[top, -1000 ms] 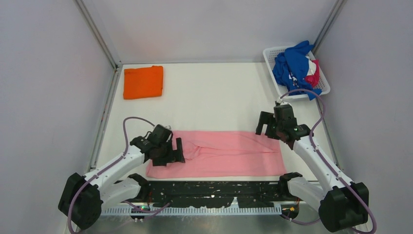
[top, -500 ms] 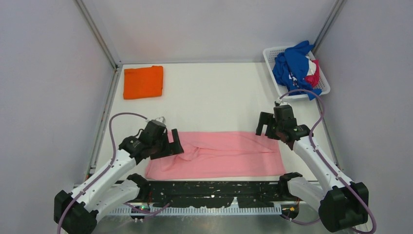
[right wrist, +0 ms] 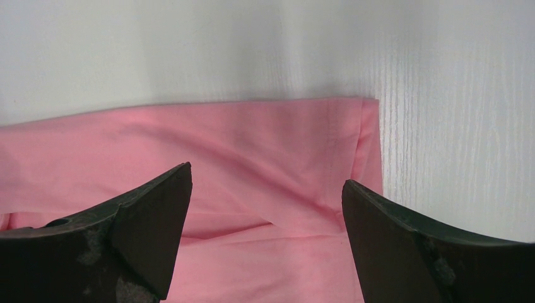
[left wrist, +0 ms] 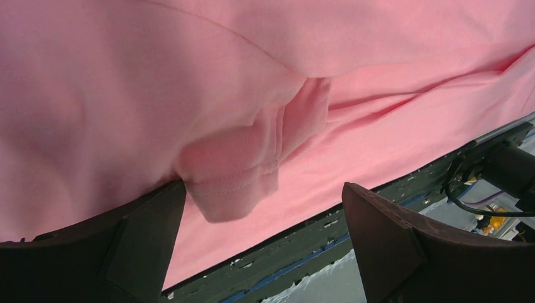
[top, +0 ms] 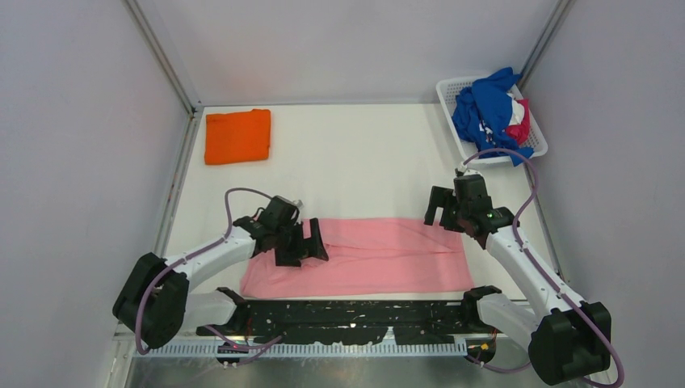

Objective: Fold and stack the t-shirts
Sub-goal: Fold the other side of the tshirt into a rectangle, then rotate the tshirt 85 degrees

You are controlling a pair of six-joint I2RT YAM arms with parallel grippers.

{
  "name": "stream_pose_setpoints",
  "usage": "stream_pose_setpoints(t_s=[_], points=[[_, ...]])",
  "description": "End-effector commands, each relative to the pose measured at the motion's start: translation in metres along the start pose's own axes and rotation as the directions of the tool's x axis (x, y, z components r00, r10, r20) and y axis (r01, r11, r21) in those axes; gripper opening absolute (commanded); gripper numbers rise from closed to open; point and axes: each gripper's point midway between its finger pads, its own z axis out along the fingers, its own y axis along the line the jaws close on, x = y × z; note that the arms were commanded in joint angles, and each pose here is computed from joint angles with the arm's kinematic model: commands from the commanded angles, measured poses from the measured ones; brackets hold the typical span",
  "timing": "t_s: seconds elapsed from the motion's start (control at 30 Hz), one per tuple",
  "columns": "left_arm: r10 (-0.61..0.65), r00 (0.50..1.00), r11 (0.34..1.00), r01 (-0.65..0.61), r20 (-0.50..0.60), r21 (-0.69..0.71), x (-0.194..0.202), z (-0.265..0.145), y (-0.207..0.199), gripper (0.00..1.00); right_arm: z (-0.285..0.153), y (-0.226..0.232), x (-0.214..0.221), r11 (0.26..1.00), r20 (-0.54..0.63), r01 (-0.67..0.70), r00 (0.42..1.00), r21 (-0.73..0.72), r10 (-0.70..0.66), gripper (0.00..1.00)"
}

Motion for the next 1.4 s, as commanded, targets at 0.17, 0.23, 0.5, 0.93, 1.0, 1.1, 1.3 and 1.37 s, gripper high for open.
stream_pose_setpoints(t_s=[0.17, 0.23, 0.5, 0.93, 1.0, 1.1, 1.3, 1.37], points=[[0.025, 1.0, 0.995, -0.026, -0.017, -0.097, 0.009, 0.001, 0.022, 1.0, -0.001, 0.002, -0.01, 1.0, 0.042, 0.008, 0.999, -0.008, -0.008, 0.95], [0.028, 1.0, 0.993, -0.026, 0.014, -0.111, 0.002, -0.009, 0.019, 1.0, -0.001, 0.004, -0.01, 1.0, 0.041, 0.011, 0.999, -0.018, -0.01, 0.96], [-0.058, 0.964, 0.998, 0.054, 0.26, 0.02, -0.021, -0.041, 0.006, 1.0, 0.0, 0.046, -0.003, 0.963, 0.014, 0.06, 0.998, -0.264, -0.058, 0.96], [-0.391, 0.881, 0.921, 0.375, 0.268, 0.111, -0.032, 0.01, 0.044, 1.0, 0.013, 0.081, 0.016, 0.913, -0.047, 0.085, 0.992, -0.4, -0.113, 0.95], [-0.434, 0.852, 0.9, 0.426, 0.293, 0.096, -0.056, 0.015, 0.055, 1.0, 0.016, 0.083, 0.016, 0.911, -0.054, 0.082, 0.992, -0.405, -0.114, 0.96], [-0.463, 0.833, 0.882, 0.468, 0.305, 0.06, -0.105, 0.028, 0.059, 1.0, 0.02, 0.085, 0.013, 0.911, -0.047, 0.088, 0.992, -0.404, -0.117, 0.95], [-0.435, 0.871, 0.899, 0.434, 0.227, 0.055, -0.24, 0.061, 0.013, 1.0, 0.033, 0.089, 0.013, 0.908, -0.08, 0.094, 0.987, -0.407, -0.138, 0.96], [-0.429, 0.879, 0.903, 0.424, 0.208, 0.069, -0.285, 0.074, -0.006, 1.0, 0.039, 0.091, 0.018, 0.905, -0.101, 0.1, 0.983, -0.413, -0.155, 0.95]])
